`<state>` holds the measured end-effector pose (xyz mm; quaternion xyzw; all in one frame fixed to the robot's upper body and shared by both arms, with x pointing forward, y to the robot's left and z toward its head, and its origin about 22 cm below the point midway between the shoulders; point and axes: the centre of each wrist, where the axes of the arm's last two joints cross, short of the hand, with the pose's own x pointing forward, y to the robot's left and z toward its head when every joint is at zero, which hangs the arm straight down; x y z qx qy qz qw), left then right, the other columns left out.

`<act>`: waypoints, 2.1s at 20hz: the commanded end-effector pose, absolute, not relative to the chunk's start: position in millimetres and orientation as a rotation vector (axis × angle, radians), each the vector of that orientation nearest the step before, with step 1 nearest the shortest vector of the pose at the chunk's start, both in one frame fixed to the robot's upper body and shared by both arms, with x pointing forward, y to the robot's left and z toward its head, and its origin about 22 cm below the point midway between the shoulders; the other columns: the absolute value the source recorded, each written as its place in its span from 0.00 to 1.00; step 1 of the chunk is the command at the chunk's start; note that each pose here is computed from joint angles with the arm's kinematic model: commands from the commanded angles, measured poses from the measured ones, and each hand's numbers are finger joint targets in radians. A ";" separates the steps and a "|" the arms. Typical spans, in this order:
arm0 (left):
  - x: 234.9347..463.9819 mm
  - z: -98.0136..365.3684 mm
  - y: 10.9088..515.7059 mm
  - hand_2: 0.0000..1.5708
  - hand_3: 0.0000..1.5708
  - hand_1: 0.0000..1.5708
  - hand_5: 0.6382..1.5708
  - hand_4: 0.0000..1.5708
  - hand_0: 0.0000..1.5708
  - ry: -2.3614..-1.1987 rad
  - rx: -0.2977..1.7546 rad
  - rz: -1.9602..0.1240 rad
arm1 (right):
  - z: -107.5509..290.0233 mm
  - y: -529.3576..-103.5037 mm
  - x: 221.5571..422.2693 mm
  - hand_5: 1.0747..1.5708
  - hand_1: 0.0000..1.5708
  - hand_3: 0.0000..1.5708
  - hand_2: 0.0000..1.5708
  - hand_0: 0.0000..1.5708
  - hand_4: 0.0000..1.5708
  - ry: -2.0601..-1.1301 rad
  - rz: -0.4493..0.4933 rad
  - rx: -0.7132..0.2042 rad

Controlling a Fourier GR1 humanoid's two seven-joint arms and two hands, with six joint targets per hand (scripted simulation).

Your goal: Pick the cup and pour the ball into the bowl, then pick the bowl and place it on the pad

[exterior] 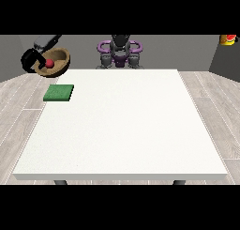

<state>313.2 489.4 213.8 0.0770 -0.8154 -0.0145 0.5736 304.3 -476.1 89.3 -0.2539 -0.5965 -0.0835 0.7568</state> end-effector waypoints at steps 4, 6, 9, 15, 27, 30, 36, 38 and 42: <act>305.5 236.2 502.4 0.00 0.00 0.00 0.98 0.77 0.00 -1.978 0.193 -0.026 | 58.6 -462.1 316.5 1.00 1.00 0.28 1.00 1.00 0.68 -1.326 -0.266 -0.477; 310.1 214.1 493.5 0.00 0.00 0.00 0.98 0.77 0.00 -1.954 0.186 -0.037 | 45.0 -439.5 325.5 1.00 1.00 0.29 1.00 1.00 0.66 -1.299 -0.261 -0.457; 304.3 227.3 503.6 0.00 0.00 0.00 0.98 0.77 0.00 -1.955 0.191 -0.032 | 43.2 -442.9 328.3 1.00 1.00 0.37 1.00 1.00 0.64 -1.327 -0.271 -0.431; 312.2 225.8 482.1 0.00 0.00 0.00 0.99 0.76 0.00 -1.976 0.177 -0.058 | 61.0 -474.0 326.6 0.99 1.00 0.64 1.00 1.00 0.34 -1.276 -0.419 -0.475; 291.6 230.9 523.3 0.00 0.00 0.00 0.99 0.76 0.00 -1.981 0.256 -0.013 | 58.4 -448.4 344.4 0.92 0.93 0.48 0.89 0.93 0.00 -1.353 -0.472 -0.494; 292.9 211.6 518.1 0.00 0.00 0.00 0.99 0.76 0.00 -1.998 0.207 -0.040 | 78.4 -464.1 345.7 0.93 0.91 0.43 0.88 0.91 0.00 -1.363 -0.493 -0.521; 291.2 242.1 519.8 0.00 0.00 0.00 1.00 0.76 0.00 -2.020 0.220 -0.045 | 80.9 -466.5 347.0 0.76 0.12 0.50 0.26 0.12 0.00 -1.340 -0.328 -0.565; 292.5 237.8 519.0 0.00 0.00 0.00 1.00 0.77 0.00 -1.997 0.227 -0.043 | 78.4 -463.3 348.1 0.73 0.00 0.00 0.00 0.00 0.00 -1.322 -0.268 -0.538; 305.7 223.0 487.1 0.00 0.00 0.00 1.00 0.76 0.00 -1.980 0.172 -0.083 | 82.5 -466.7 351.7 0.67 0.00 0.00 0.00 0.00 0.00 -1.269 -0.295 -0.565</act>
